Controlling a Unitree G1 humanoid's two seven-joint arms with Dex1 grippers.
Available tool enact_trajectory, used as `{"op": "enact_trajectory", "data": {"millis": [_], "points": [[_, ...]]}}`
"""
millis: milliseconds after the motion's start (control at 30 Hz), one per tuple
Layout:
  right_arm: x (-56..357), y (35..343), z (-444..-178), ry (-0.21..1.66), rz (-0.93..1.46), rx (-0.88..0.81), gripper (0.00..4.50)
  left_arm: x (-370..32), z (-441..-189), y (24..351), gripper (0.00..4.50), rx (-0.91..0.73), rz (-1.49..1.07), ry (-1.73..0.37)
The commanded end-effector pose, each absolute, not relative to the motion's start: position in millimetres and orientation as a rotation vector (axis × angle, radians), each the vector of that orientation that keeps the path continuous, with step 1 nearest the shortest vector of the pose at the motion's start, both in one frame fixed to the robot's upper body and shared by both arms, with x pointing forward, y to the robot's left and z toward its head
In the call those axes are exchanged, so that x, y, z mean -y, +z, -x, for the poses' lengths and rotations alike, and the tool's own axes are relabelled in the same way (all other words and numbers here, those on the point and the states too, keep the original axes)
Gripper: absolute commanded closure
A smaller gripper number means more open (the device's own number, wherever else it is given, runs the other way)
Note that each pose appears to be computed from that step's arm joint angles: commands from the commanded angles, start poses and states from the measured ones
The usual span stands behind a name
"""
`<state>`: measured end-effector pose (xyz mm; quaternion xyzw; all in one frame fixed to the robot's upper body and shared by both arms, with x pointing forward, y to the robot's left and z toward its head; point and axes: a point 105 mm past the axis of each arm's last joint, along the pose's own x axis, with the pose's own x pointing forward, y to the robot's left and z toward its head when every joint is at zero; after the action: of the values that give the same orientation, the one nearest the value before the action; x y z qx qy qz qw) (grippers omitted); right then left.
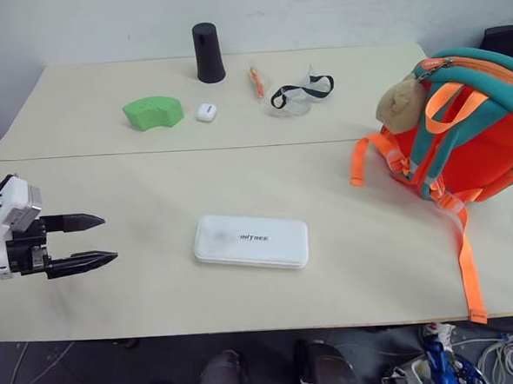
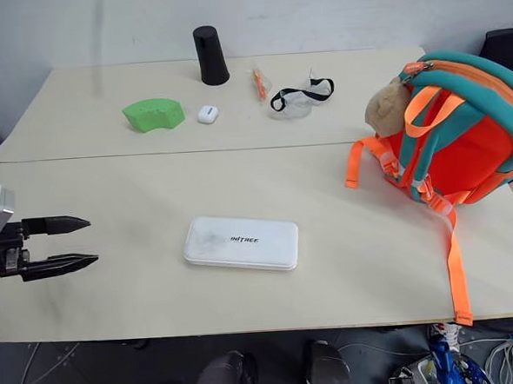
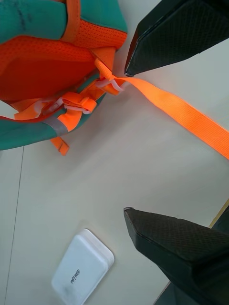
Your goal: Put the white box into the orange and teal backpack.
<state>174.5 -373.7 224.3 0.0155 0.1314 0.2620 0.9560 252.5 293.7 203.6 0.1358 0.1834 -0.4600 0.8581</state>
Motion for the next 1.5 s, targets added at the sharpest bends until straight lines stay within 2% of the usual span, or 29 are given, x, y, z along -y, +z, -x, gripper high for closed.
{"op": "enact_trajectory", "data": {"millis": [33, 467, 633, 700, 800, 967, 1100, 1200, 1500], "points": [[374, 230, -174, 0.528, -0.001, -0.235, 0.0, -298, -254, 212, 0.02, -0.342, -0.332, -0.949], [376, 225, -174, 0.509, 0.023, -0.249, 0.0, -304, -258, 204, 0.02, -0.359, -0.319, -0.914], [361, 226, -182, 0.57, 0.063, -0.253, 0.0, -303, -264, 204, 0.02, -0.353, -0.34, -0.907], [349, 226, -185, 0.622, 0.086, -0.266, 0.38, -300, -266, 203, 0.0, -0.353, -0.34, -0.926], [323, 224, -194, 0.731, 0.115, -0.275, 1.22, -292, -271, 195, 0.6, -0.371, -0.378, -0.963], [269, 211, -209, 0.952, 0.203, -0.307, 3.01, -273, -279, 178, 2.16, -0.416, -0.455, -1.063], [223, 189, -218, 1.122, 0.262, -0.327, 4.42, -252, -291, 165, 3.43, -0.429, -0.496, -1.145], [196, 172, -229, 1.194, 0.295, -0.336, 4.5, -233, -296, 152, 4.42, -0.445, -0.524, -1.202], [167, 131, -278, 1.135, 0.471, -0.354, 4.5, -205, -312, 136, 4.48, -0.432, -0.576, -1.211]]}}
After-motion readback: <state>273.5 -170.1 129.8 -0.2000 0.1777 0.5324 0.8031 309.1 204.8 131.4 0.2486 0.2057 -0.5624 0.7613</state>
